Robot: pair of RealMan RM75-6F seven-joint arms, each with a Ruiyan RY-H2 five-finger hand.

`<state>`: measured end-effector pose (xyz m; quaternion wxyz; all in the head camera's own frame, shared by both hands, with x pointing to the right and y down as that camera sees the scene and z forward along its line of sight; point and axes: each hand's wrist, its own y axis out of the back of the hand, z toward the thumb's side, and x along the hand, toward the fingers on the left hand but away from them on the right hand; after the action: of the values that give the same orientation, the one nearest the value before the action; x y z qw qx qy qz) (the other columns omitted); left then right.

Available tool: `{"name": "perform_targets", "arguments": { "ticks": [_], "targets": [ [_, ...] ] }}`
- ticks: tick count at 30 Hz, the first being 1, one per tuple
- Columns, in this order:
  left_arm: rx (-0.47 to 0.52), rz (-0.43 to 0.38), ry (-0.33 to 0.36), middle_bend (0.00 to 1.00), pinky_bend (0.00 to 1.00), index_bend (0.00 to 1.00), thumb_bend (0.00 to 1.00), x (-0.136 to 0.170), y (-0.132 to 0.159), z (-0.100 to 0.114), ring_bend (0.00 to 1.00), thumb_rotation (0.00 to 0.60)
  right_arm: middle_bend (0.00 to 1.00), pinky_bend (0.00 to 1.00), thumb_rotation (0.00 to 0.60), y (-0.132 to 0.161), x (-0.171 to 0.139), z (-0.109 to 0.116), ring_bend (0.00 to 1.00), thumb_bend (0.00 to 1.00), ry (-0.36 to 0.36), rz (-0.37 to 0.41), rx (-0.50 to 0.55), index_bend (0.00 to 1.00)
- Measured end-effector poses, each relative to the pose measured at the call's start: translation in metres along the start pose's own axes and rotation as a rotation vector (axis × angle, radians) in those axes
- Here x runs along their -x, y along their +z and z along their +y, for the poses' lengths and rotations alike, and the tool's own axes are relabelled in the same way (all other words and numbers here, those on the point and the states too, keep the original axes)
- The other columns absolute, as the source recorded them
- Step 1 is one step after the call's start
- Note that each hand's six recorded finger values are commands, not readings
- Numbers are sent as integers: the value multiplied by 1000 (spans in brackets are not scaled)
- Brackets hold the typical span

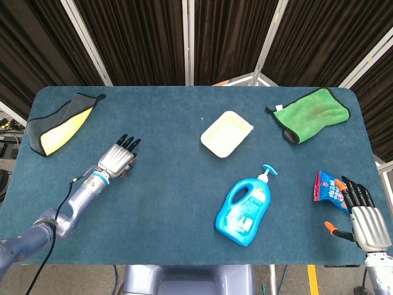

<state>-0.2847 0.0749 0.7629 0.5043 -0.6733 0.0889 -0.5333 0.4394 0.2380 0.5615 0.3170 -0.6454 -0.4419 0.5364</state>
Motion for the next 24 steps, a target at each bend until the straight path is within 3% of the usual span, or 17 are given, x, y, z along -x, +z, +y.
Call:
{"name": "perform_targets", "arguments": {
  "ticks": [8,13,18,24],
  "targets": [
    [2,3,-17,0,0,592,405,0,1,-4,0,600,0,0,600,1,0,2,0,94,-10,4,6,34],
    [21,3,-2,0,0,604,420,1,0,-1,0,600,0,0,600,1,-1,2,0,95,-16,8,6,34],
    [52,-12,51,0,0,603,420,5,3,17,0,600,0,0,600,2,-1,2,0,94,-15,12,7,34],
    [98,-85,134,0,0,590,419,15,30,52,0,600,0,0,600,5,-2,3,0,95,-17,24,8,34]
  ]
}}
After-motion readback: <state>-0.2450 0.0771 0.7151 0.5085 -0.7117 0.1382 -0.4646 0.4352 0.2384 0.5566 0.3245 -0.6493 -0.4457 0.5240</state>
